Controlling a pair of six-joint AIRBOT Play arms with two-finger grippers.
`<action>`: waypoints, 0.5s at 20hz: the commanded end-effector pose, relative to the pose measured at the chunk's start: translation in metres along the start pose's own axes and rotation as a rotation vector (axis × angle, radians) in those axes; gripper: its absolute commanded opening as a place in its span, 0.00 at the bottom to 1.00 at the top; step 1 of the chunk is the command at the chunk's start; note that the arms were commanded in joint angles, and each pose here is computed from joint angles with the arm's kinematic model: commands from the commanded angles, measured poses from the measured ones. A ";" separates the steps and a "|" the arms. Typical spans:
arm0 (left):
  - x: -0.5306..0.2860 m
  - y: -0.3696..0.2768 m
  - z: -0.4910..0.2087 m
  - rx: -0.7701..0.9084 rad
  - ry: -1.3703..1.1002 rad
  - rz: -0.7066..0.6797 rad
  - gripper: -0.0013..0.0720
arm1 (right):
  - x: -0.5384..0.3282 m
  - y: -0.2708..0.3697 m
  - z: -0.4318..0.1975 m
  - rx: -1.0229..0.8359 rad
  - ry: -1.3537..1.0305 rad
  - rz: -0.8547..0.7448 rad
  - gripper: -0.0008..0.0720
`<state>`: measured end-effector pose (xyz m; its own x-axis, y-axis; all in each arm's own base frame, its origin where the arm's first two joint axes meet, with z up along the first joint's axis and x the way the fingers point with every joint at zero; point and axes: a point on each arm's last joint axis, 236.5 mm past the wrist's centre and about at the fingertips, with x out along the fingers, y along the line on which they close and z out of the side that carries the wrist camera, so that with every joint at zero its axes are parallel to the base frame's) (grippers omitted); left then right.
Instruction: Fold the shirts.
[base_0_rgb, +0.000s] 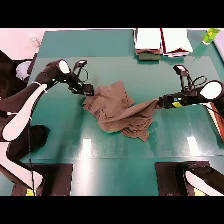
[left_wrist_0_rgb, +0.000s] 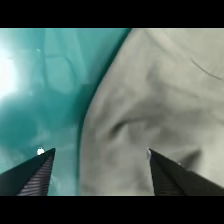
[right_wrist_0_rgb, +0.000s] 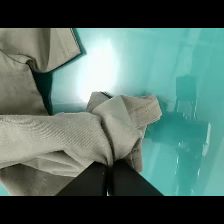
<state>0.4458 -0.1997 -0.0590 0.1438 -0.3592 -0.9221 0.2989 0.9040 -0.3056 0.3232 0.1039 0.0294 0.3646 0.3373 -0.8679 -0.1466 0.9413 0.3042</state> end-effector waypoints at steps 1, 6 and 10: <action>0.022 -0.010 -0.004 0.005 0.024 -0.018 0.91 | 0.001 0.000 0.001 0.017 -0.004 0.000 0.04; 0.018 -0.017 -0.005 0.040 0.024 -0.010 0.06 | 0.000 0.000 0.004 0.021 -0.017 -0.001 0.04; -0.070 -0.018 0.047 0.118 -0.185 0.072 0.05 | -0.033 0.014 0.046 -0.017 -0.130 0.009 0.04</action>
<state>0.4560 -0.2134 -0.0318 0.2088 -0.3620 -0.9085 0.3574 0.8930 -0.2737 0.3371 0.1054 0.0505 0.4187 0.3410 -0.8417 -0.1444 0.9400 0.3090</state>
